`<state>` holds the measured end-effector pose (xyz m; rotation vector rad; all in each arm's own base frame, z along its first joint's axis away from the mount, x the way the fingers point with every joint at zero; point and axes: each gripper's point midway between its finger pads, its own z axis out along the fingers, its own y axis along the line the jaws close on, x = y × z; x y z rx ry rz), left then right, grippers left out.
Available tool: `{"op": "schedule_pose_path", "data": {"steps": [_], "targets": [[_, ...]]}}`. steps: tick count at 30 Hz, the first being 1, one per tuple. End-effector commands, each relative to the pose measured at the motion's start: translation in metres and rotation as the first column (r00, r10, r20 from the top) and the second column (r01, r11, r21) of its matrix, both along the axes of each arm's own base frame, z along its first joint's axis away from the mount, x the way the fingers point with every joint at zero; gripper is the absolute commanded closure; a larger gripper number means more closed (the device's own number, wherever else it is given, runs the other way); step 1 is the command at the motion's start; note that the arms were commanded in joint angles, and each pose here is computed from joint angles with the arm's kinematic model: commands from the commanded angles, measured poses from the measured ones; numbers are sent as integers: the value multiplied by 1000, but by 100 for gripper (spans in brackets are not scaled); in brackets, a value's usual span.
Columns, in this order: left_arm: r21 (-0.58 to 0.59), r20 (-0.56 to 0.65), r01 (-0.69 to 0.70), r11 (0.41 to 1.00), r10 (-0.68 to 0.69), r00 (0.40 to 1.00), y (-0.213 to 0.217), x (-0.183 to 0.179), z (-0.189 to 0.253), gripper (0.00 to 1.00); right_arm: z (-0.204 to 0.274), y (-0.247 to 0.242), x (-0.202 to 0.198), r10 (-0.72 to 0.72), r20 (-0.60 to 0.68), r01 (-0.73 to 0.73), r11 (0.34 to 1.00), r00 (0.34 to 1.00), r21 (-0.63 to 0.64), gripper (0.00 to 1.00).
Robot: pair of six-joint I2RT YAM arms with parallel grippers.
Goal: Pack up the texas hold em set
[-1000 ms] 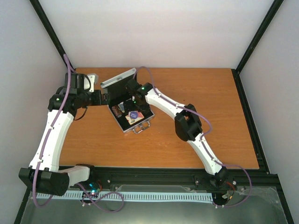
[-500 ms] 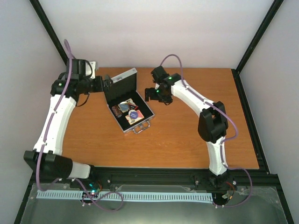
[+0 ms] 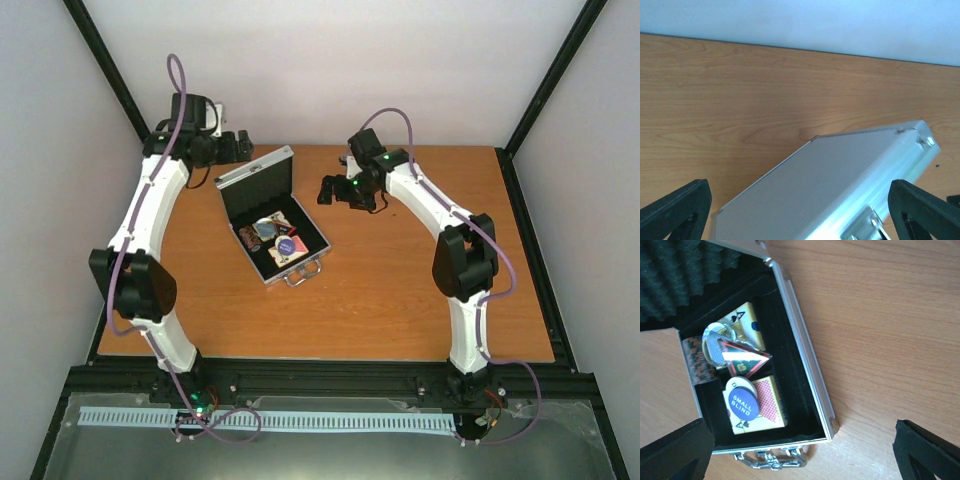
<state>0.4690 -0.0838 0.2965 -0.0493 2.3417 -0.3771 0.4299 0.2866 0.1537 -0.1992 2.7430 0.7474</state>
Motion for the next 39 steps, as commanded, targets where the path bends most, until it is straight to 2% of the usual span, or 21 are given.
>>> {"op": "schedule_pose_path", "data": {"steps": [1,6,12,17,23,39], "targets": [[-20,74,26,999,-25,997,-9,35,7,0,8,3,-3,87,17,-88,995,996,54,0],[-67,71,86,994,-82,994,-25,59,0,0,6,-2,-16,136,1,-135,986,991,95,0],[-180,59,139,974,-130,990,-44,63,-1,0,19,0,-45,232,-3,-224,944,973,244,0],[-247,31,177,953,-175,984,-55,48,-8,0,-1,-17,-55,201,-50,-186,959,978,215,0],[-305,-32,186,934,-206,978,-61,23,-37,0,-7,-31,-56,170,-64,-153,966,983,209,0],[-385,-67,198,901,-241,968,-68,-16,-39,0,-19,-43,-73,167,-94,-145,968,981,207,0]]}}
